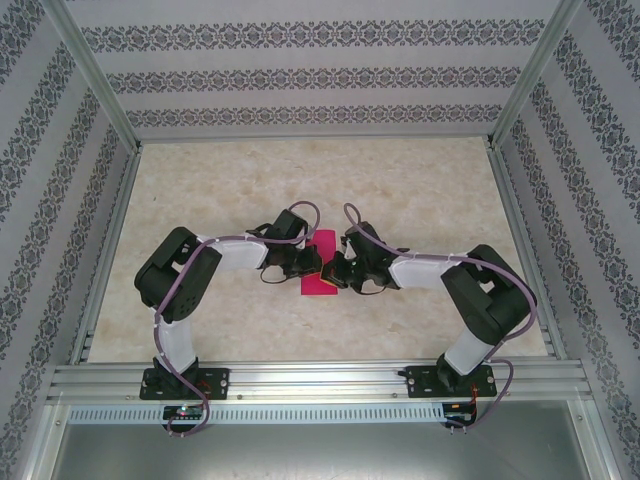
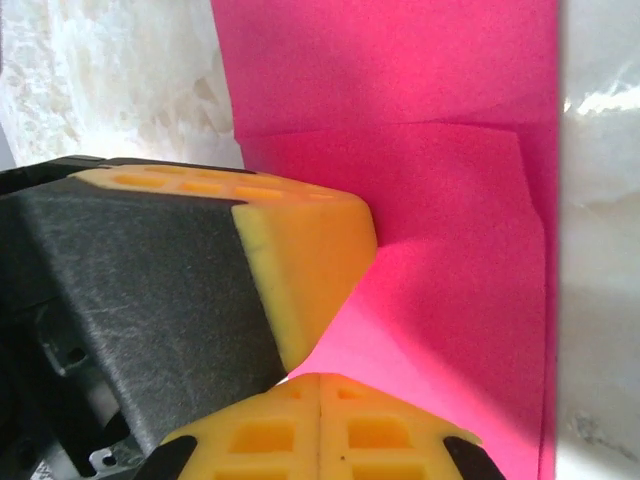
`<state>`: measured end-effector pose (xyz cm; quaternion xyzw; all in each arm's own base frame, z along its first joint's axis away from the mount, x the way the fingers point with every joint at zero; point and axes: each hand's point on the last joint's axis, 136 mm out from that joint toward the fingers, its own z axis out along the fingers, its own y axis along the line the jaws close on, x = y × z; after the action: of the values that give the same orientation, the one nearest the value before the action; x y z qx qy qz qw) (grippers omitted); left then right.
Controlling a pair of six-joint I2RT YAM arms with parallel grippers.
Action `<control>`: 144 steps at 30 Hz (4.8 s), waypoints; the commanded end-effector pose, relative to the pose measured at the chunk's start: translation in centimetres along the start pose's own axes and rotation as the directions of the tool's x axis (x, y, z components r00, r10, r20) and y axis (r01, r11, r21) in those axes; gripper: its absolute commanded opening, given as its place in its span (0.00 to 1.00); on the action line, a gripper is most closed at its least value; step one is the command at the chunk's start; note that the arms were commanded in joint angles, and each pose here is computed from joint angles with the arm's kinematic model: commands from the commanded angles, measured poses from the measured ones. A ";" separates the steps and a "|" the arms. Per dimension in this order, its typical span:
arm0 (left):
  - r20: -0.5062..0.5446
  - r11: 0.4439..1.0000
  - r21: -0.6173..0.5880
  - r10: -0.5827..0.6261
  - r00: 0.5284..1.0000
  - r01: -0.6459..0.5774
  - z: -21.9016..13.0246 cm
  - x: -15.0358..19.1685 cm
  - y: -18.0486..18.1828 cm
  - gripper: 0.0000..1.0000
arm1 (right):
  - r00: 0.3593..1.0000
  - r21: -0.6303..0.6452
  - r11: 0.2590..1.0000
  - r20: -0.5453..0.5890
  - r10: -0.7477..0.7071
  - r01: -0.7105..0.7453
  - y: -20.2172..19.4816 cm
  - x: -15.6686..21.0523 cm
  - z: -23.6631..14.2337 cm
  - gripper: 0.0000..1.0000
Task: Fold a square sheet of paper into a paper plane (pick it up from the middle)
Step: Fold the triangle a second time at the center of the table, then turn over the paper at the center of the table.
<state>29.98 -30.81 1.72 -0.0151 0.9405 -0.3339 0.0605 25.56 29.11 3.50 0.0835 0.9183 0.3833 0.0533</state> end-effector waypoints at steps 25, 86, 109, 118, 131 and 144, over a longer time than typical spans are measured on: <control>-0.002 0.995 -0.096 0.004 1.000 -0.004 -0.1 0.3 2.0 0.11 | 0.995 0.070 0.992 0.017 0.101 -0.102 -6.3 3.7 -2.1 0.08; 0.053 0.973 -0.221 -0.063 0.997 0.073 -1.2 -1.8 3.4 0.13 | 0.998 -0.051 0.999 0.056 -0.008 0.011 -1.2 -4.6 0.3 0.35; 0.079 0.979 -0.195 -0.043 0.996 0.058 -2.5 -2.2 2.2 0.14 | 0.997 -0.089 0.995 0.068 -0.039 0.045 -1.0 -4.4 -0.3 0.36; 0.095 0.977 -0.203 -0.044 0.994 0.063 -3.1 -2.1 2.3 0.14 | 0.993 -0.118 0.986 0.056 -0.108 0.114 -0.6 -4.4 -0.7 0.39; 0.112 0.979 -0.193 -0.041 0.993 0.062 -3.4 -2.3 2.1 0.14 | 0.976 -0.042 0.976 0.051 -0.209 0.212 -0.4 -3.9 -0.8 0.39; 0.113 0.978 -0.198 -0.042 0.993 0.064 -3.3 -2.3 2.3 0.15 | 0.968 -0.067 0.966 0.038 -0.249 0.251 0.4 -4.2 -0.1 0.36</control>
<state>31.47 -27.24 2.47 -0.0630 0.9658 -0.2364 0.0863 29.30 27.68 3.56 -0.0094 0.9106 0.3977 0.1116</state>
